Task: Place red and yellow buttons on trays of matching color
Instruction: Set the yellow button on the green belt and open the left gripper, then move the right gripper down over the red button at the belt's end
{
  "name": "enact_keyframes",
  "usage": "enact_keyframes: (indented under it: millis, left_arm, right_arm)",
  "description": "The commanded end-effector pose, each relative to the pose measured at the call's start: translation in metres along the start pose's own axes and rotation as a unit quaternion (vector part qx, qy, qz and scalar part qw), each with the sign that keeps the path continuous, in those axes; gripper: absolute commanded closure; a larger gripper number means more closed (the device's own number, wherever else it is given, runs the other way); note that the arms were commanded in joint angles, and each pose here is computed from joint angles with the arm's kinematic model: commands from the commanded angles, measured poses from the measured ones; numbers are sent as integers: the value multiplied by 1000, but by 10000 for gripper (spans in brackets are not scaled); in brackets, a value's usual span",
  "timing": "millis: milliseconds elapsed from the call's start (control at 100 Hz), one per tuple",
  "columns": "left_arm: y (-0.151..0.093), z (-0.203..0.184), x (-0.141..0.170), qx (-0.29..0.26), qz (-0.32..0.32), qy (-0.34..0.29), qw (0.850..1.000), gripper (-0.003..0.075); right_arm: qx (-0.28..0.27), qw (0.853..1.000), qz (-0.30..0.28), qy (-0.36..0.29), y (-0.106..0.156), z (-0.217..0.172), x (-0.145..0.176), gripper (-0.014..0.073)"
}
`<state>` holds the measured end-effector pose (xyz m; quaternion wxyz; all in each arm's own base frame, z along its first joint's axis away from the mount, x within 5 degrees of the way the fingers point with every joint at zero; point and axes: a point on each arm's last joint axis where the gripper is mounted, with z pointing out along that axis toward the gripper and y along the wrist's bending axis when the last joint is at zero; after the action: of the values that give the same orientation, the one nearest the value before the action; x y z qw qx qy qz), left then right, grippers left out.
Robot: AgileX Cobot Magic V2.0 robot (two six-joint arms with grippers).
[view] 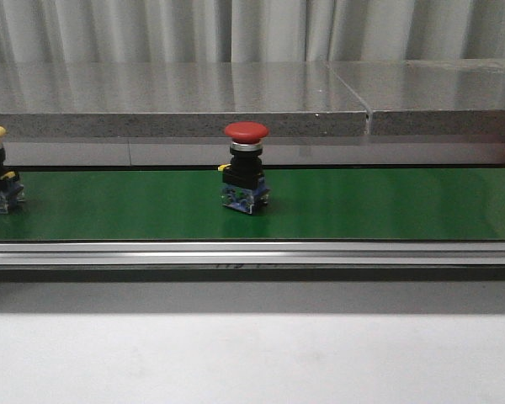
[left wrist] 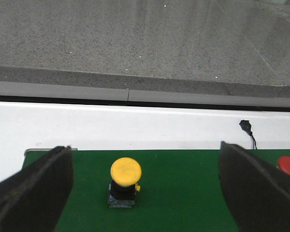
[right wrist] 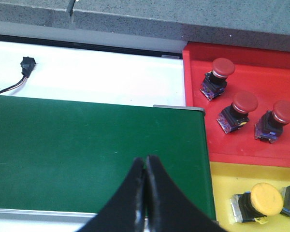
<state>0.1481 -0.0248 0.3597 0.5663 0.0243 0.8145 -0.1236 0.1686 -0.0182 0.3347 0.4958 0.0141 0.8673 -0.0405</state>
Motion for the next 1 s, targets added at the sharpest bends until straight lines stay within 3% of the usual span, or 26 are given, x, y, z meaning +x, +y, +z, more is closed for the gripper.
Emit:
enact_keyframes:
  millis: [0,210,540,990]
  left_arm:
    - [-3,-23,2,4,-2,-70,998,160]
    - [-3,-51,41,10,3,-92,996,302]
    - [-1,-53,74,16,0,-61,998,740]
    - [-1,-51,77,15,-1,-56,998,739]
  right_arm:
    - [4,999,-7,-50,-1,-7,-14,662]
    - [4,999,-7,-50,-1,-7,-14,662]
    - [4,999,-7,-50,-1,-7,-14,662]
    - [4,999,-7,-49,-1,-7,-14,646]
